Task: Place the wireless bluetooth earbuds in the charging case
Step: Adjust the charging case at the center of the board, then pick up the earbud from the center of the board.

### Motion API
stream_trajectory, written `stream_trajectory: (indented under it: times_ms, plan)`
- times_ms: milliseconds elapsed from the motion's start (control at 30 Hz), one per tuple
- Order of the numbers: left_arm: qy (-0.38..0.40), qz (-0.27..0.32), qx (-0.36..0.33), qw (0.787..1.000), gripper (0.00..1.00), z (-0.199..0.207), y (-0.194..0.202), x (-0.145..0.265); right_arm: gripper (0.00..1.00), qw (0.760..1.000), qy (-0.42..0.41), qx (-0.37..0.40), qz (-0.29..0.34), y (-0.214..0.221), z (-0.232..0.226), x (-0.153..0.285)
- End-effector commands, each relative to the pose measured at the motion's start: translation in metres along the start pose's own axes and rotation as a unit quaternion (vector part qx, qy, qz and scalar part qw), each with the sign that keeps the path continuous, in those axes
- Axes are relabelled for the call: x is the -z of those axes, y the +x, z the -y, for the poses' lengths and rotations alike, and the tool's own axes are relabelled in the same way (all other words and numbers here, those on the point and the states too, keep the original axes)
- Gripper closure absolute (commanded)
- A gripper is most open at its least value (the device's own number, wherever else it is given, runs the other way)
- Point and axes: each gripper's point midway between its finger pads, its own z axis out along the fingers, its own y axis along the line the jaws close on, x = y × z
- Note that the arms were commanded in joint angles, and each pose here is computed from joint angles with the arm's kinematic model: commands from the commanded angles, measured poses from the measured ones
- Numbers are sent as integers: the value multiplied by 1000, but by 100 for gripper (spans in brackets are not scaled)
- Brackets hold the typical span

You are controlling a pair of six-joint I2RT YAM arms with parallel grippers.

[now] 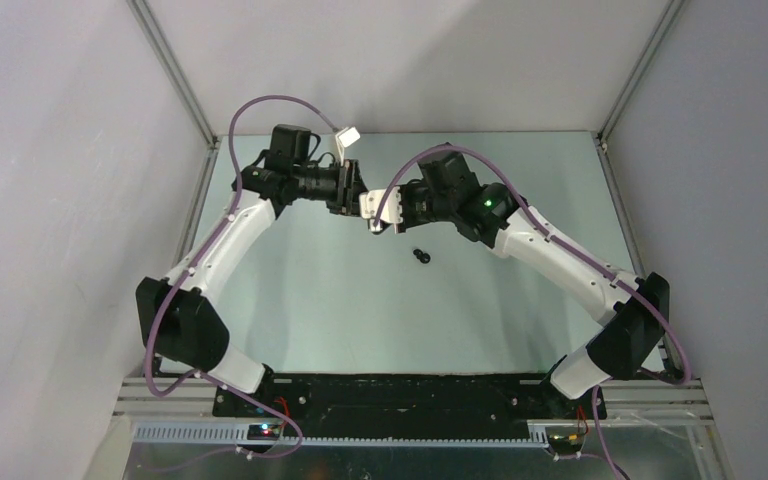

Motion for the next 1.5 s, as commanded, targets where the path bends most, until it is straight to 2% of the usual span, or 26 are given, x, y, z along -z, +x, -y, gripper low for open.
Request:
stream_trajectory:
  times_ms: [0,100,267,300,333,433,467,567,667,733,833,867,967,1000,1033,1067,1200,1300,1367,1467]
  plan:
    - [13,7,-31,999,68,10,-11,2,100,999,30,13,17,-14,18,5]
    - [15,6,-31,999,81,11,-10,1,100,999,30,13,16,-14,18,4]
    - [16,5,-32,999,96,11,-10,1,100,999,29,5,18,-14,13,6]
    - [16,5,-34,999,99,11,-10,1,97,999,29,3,21,-15,12,8]
    - [15,6,-35,999,100,11,-10,1,93,1000,21,-5,18,-12,8,10]
    - [16,7,-44,999,100,10,-10,3,68,999,5,-38,29,-8,3,30]
    - [16,8,-44,999,100,9,-10,4,65,998,-8,-51,31,-5,-1,36]
    - [22,7,-48,999,100,10,-7,6,52,989,-23,-116,89,-12,0,71]
    - [24,5,-48,999,100,9,-2,8,48,975,-39,-170,141,-18,-4,91]
    - [26,4,-50,998,100,8,1,10,48,965,-47,-212,147,-11,-11,93]
    - [18,4,-58,998,100,4,6,15,56,946,-87,-290,120,16,-43,75]
    - [14,6,-59,998,100,3,8,17,62,931,-102,-334,103,23,-53,66]
    - [0,11,-51,999,100,-4,12,25,71,892,-124,-433,34,50,-82,38]
    - [-9,16,-48,999,100,-7,13,29,74,861,-137,-490,9,59,-93,26]
    - [-13,18,-47,999,100,-8,14,31,75,849,-130,-513,-3,67,-94,19]
    - [-20,21,-45,999,100,-10,15,35,77,823,-127,-553,-18,78,-101,9]
    - [-37,30,-43,998,100,-14,22,44,79,775,-107,-619,-71,109,-116,-13]
    - [-45,35,-45,997,100,-15,28,48,80,719,-92,-682,-97,131,-123,-28]
    - [-48,38,-46,997,100,-14,30,50,80,708,-86,-693,-108,141,-127,-37]
    - [-53,44,-45,997,100,-15,29,54,80,704,-78,-696,-119,153,-130,-48]
